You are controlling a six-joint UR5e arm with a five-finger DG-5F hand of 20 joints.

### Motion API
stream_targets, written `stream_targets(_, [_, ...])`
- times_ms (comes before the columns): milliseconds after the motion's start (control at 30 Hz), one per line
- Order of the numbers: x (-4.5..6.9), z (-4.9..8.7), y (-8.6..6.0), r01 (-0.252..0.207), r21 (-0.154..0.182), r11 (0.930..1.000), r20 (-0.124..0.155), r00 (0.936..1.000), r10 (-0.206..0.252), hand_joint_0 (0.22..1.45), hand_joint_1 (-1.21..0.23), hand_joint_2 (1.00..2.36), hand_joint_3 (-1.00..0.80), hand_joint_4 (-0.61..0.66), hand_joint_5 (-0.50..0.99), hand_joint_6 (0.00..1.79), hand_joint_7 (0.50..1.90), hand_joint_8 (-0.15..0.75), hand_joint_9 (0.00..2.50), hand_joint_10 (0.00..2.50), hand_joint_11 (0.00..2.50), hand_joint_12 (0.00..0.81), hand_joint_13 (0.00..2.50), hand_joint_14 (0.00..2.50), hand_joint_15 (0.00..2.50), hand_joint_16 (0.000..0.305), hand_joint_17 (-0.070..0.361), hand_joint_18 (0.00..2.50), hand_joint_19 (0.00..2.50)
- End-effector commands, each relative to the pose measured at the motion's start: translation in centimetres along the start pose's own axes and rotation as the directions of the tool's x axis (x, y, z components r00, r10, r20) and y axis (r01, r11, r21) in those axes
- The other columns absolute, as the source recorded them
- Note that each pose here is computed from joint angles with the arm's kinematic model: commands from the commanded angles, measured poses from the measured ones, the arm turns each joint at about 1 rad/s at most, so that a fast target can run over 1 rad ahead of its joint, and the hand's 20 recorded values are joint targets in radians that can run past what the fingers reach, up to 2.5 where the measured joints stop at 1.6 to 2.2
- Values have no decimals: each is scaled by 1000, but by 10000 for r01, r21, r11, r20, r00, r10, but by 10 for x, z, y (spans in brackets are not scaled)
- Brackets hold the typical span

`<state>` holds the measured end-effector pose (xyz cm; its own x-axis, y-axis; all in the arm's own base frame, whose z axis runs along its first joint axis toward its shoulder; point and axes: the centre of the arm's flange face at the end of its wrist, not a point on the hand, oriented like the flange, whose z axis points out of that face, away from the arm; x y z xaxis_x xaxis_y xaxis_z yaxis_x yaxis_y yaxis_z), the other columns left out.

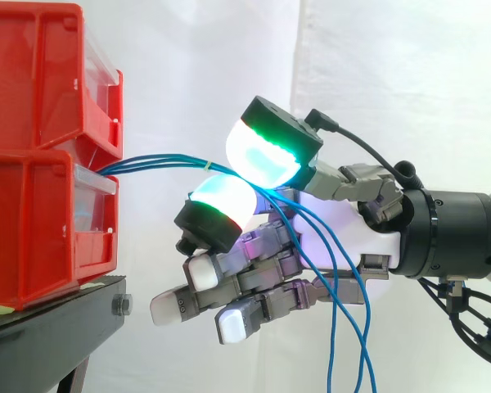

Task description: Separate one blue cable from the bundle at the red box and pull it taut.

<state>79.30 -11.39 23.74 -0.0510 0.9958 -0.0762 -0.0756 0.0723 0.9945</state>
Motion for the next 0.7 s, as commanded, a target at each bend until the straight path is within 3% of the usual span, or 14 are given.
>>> stream_targets(0, [-2,-1,-1,-1,26,10000,-4,10000,1,790,-942,1002,-478,18,-178,866,1207,327,827,19,670,387,482,10,264,49,110,701,542])
stream_targets(233, [-2,-1,0,-1,26,10000,-4,10000,1,826,-973,1000,-500,26,-168,899,1201,329,907,22,703,373,545,12,285,47,106,747,526])
stream_targets(467, [-3,-1,-1,-1,39,10000,-36,10000,1,660,-964,1000,-500,114,-134,892,1209,358,1007,24,740,379,619,12,318,47,106,828,554])
stream_targets(667, [-2,-1,-1,-1,50,10000,-99,10000,2,558,-807,1000,-500,90,-110,877,1192,358,1039,23,721,386,637,12,328,49,109,844,567])
